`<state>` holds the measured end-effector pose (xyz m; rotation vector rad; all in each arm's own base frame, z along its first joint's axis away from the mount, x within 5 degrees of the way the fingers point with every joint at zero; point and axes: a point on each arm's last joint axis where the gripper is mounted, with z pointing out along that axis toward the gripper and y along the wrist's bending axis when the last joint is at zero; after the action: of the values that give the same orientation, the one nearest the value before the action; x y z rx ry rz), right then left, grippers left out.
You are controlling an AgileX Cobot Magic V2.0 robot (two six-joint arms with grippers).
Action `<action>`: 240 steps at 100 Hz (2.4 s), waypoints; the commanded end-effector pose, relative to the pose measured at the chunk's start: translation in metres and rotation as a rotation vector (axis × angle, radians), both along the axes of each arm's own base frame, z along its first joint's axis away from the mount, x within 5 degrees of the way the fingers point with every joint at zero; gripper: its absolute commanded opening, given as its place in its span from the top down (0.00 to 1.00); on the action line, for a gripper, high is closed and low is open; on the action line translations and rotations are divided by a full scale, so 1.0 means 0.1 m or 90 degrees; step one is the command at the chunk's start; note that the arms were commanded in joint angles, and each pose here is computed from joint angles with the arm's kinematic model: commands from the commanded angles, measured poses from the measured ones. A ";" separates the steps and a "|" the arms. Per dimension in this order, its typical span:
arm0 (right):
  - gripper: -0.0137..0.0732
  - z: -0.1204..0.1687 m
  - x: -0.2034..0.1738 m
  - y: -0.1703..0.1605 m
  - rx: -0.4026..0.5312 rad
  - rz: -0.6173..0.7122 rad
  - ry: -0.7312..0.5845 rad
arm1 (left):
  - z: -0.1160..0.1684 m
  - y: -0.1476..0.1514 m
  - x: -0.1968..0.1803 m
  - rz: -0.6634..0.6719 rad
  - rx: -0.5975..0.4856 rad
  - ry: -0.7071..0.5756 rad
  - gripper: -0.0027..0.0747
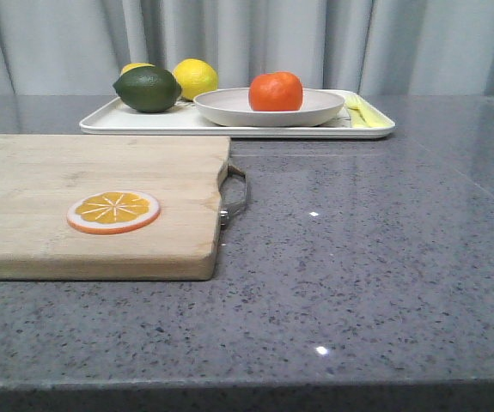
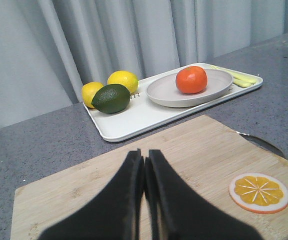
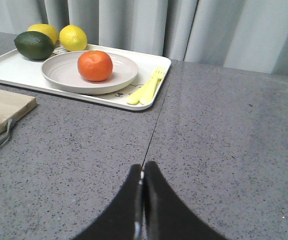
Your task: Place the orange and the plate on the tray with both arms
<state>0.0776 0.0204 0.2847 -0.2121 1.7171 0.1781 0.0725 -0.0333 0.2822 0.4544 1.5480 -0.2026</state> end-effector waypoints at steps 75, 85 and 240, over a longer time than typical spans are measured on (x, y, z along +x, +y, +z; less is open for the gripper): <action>0.92 0.13 0.01 -0.02 0.007 -0.017 -0.051 | -0.73 0.36 -0.20 0.295 -0.040 -0.037 0.99; 0.92 0.13 0.01 -0.02 0.007 -0.017 -0.050 | -0.79 0.35 -0.19 0.293 -0.033 -0.030 0.99; 0.92 -0.75 -0.23 -0.13 0.049 -0.071 -0.172 | -0.80 0.35 -0.19 0.293 -0.033 -0.023 0.99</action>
<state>0.0560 0.0080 0.2011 -0.0863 1.5669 0.1342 0.0556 0.0019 0.1963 0.0697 1.6681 0.1242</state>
